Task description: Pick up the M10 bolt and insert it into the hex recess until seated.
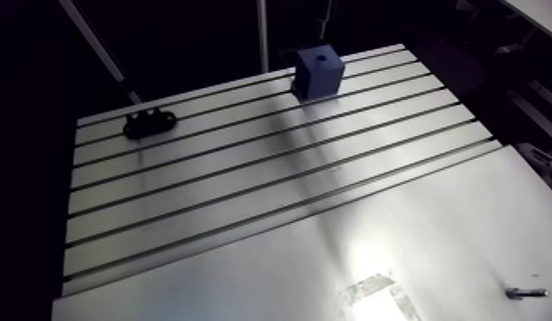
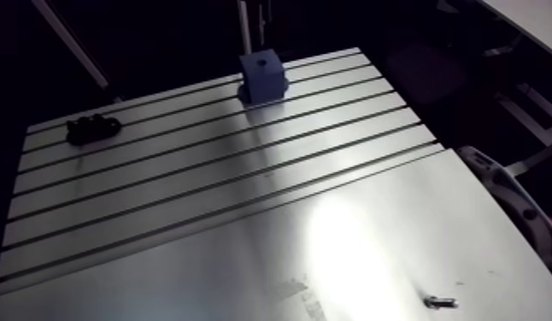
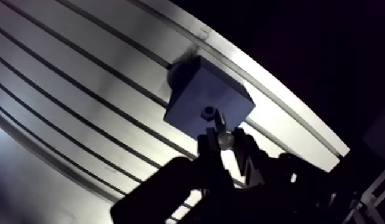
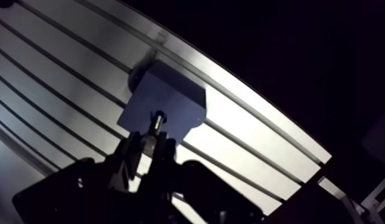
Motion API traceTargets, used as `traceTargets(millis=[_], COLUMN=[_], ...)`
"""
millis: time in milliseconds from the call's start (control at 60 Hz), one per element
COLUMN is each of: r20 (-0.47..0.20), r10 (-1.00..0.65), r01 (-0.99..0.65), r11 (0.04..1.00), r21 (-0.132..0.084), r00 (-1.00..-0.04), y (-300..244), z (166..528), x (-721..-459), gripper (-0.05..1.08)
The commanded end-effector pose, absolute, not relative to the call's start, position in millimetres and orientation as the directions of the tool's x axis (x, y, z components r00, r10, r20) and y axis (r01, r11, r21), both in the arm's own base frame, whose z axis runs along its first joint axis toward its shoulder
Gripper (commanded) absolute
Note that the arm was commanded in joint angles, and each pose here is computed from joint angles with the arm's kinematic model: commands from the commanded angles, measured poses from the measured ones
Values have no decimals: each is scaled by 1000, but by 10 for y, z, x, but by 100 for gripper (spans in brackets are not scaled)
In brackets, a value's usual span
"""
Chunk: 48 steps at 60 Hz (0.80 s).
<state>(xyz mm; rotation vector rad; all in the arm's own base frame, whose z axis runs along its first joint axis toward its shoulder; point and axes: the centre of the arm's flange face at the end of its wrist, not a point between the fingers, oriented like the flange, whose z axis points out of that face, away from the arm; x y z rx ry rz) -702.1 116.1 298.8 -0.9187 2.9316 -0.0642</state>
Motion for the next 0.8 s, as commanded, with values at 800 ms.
traceTargets(millis=[800], r20=[-112], r10=[-585], r01=[-583], r11=[810], r21=[-53], r00=[-803], y=[1073], z=[2842], x=[-7029], gripper=[102])
